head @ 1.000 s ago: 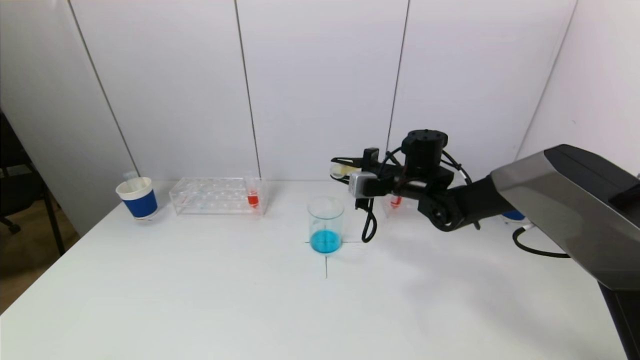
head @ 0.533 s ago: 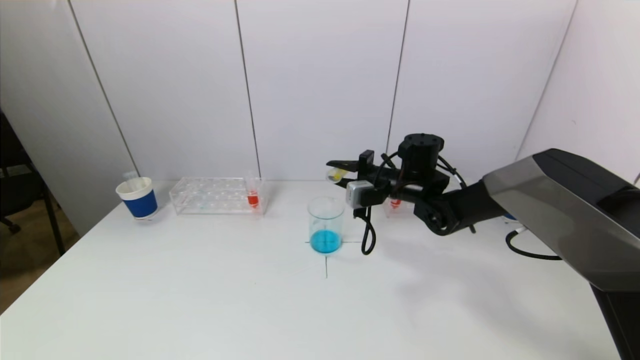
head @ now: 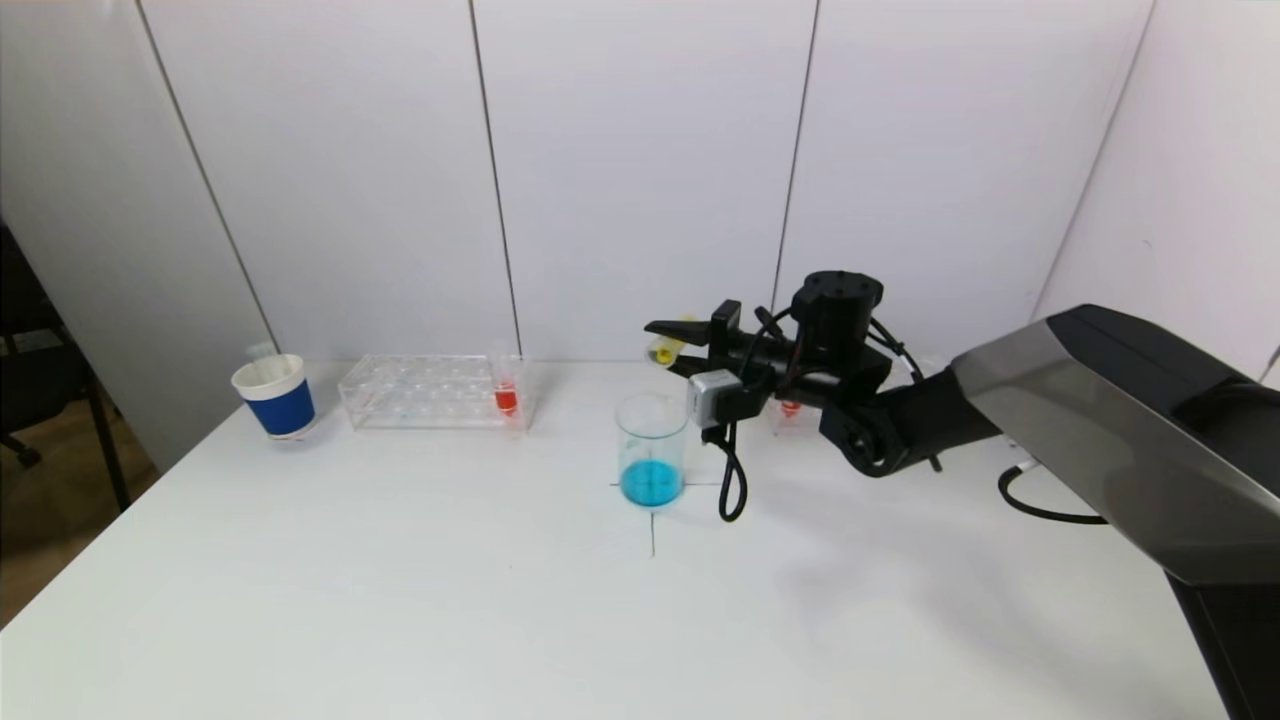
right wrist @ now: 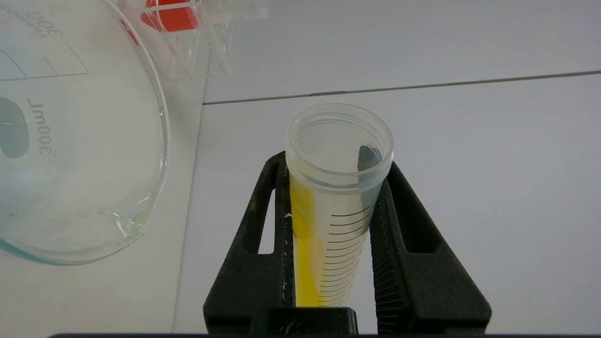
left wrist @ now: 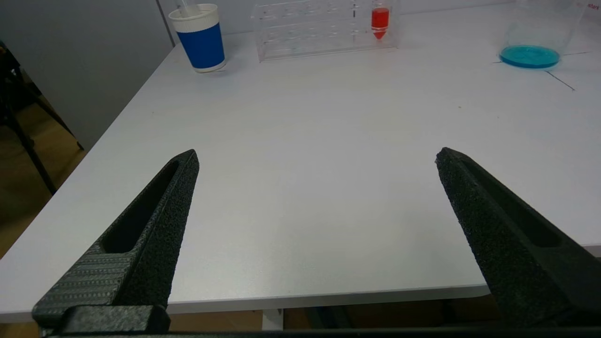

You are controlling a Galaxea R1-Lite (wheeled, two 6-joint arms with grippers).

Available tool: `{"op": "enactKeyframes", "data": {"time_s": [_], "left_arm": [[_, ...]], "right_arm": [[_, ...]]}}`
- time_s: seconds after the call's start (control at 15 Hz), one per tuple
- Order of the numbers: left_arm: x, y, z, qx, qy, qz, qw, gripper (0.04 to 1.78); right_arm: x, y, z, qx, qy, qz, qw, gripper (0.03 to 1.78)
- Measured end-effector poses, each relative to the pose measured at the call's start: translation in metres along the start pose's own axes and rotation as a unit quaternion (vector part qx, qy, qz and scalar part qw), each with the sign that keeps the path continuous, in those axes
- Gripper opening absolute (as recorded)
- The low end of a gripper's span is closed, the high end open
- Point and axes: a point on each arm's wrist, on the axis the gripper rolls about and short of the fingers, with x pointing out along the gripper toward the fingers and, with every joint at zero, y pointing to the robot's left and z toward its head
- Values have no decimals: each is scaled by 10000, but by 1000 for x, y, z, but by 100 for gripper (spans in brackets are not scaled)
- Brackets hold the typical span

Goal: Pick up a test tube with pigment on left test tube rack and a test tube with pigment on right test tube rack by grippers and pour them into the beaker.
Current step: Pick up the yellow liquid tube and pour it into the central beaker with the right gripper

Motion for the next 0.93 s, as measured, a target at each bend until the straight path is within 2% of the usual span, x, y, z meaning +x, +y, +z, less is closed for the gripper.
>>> {"op": "enactKeyframes", "data": {"time_s": [0.33, 0.93], "left_arm": [[0, 0, 0, -2, 0, 2, 10000, 176], [0, 0, 0, -3, 0, 2, 10000, 176]], "right_arm": [[5, -2, -6, -275, 8, -116, 9996, 52], [6, 6, -16, -732, 83, -105, 9972, 52]]}}
